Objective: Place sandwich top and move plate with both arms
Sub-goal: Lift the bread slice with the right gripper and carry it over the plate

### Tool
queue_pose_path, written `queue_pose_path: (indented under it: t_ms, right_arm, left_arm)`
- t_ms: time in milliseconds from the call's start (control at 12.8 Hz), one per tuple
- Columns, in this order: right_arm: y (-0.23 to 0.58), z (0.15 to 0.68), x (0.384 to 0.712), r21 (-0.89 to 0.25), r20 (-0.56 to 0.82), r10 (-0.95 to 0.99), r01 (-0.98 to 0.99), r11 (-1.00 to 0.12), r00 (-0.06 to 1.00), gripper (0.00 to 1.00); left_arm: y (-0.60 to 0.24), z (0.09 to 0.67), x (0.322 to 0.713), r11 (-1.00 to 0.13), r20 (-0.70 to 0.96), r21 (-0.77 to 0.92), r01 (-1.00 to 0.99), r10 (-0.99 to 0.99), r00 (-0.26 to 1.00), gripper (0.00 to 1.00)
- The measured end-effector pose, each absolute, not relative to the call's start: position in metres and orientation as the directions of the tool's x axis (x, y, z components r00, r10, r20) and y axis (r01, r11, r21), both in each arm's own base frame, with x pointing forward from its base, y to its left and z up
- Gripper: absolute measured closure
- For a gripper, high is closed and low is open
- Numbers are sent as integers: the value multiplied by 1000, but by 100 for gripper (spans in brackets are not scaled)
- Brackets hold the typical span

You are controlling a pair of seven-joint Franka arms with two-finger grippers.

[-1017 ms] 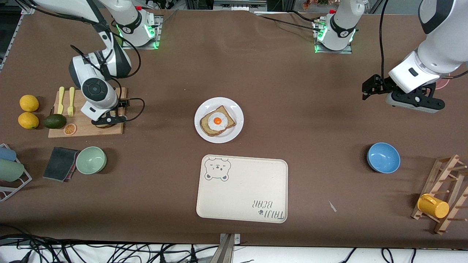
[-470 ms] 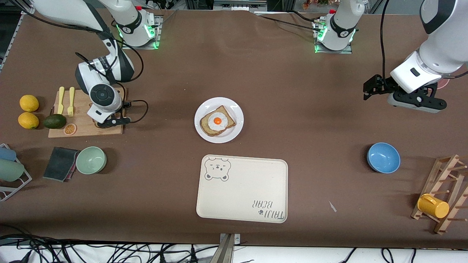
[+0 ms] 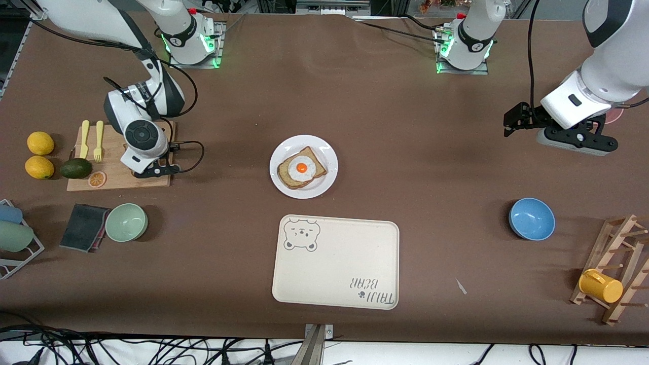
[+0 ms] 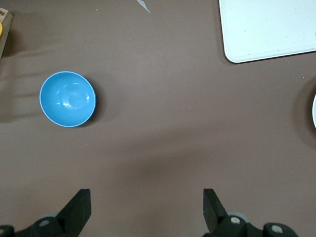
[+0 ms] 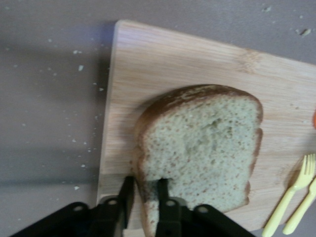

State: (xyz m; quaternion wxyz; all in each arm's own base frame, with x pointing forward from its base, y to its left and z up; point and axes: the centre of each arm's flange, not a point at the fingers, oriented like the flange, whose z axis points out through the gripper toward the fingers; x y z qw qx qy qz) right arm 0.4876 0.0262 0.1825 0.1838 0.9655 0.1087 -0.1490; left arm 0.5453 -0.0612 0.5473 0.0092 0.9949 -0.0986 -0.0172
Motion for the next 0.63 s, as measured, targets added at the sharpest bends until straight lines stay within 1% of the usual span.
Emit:
queue_pose_path:
  t_ms: [78,157,470,626]
  right_arm:
    - [25,183,488,323,-327,152,262,-909,933,90]
    - [25,183,488,323,-326,153,262,-909,933,93]
    - [25,189,494,331,-322,149,258,-908,935,93]
    - [34,212,507,364,-352,131,264,-893,927,95]
  left_arm:
    - [-61,548,545,-980,-33,22,-196,-197,980,0]
    - [-61,548,545,-980,-34,22,-196,-197,980,0]
    - [-61,548,545,-980,-35,22,-196,-197,980,0]
    - [-62,548,544,-980,-35,22,-197,-198,980,0]
